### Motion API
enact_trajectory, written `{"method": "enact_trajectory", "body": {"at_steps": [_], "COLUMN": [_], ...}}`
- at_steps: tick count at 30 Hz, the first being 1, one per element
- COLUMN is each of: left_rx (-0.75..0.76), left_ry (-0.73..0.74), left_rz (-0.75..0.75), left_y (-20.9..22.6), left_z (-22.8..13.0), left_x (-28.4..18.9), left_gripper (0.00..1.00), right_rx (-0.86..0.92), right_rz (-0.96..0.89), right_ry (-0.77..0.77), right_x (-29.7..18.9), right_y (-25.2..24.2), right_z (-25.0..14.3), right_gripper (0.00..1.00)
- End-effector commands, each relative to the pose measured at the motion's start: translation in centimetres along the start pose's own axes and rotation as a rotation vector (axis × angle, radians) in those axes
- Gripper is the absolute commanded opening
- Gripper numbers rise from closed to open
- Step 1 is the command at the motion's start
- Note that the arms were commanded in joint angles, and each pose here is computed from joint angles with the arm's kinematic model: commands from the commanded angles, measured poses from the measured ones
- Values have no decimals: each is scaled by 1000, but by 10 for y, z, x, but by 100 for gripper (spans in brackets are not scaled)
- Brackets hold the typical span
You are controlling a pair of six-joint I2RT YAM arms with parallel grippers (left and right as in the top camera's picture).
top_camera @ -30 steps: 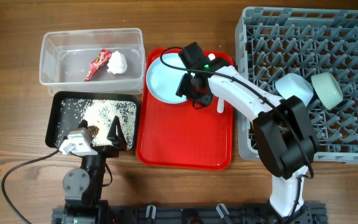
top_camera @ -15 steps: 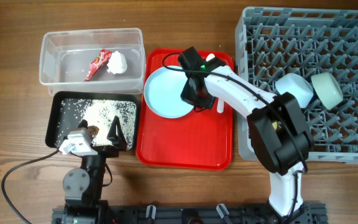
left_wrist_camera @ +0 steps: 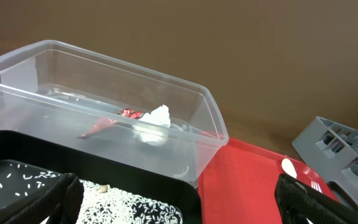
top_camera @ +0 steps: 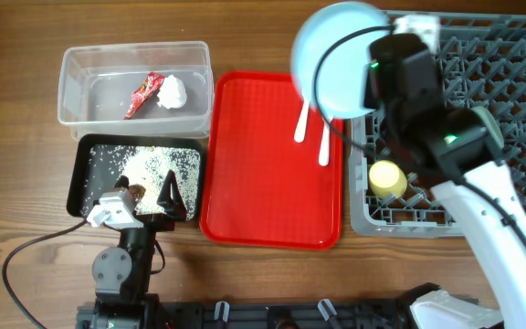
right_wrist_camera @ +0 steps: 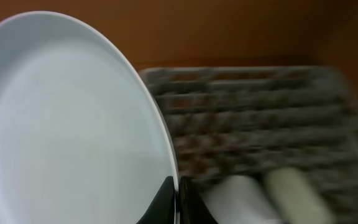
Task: Sort waste into correct bins and load items into the dishwasher rack
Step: 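Place the plate upright in the rack and release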
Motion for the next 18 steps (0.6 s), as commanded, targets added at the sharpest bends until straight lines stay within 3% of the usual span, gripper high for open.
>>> {"method": "enact_trajectory", "body": {"at_steps": [1, 7, 18], "left_rx": [16, 16, 16], "left_ry": [-4, -4, -4], "left_rz": [3, 3, 3], "left_y": [1, 1, 1], "left_z": [0, 0, 0], "left_x": [0, 0, 0], "left_gripper": [100, 100, 100], "right_rx": [-91, -138, -536], "right_rz": [-403, -618, -680], "right_ry": [-8, 86, 177], "right_x": [17, 70, 170], "right_y": [-83, -135, -106], "right_z": [13, 8, 3], "right_gripper": [4, 4, 4]}}
Point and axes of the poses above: each gripper's point midway between its finger pads, its own x axis out along the fingers, its own y axis along the line the jaws close on, z = x × y, the point moved 3 cm from there along -x, back along the fingers, and after that the axes turned 1 degree about -x, right-handed, at the moved point
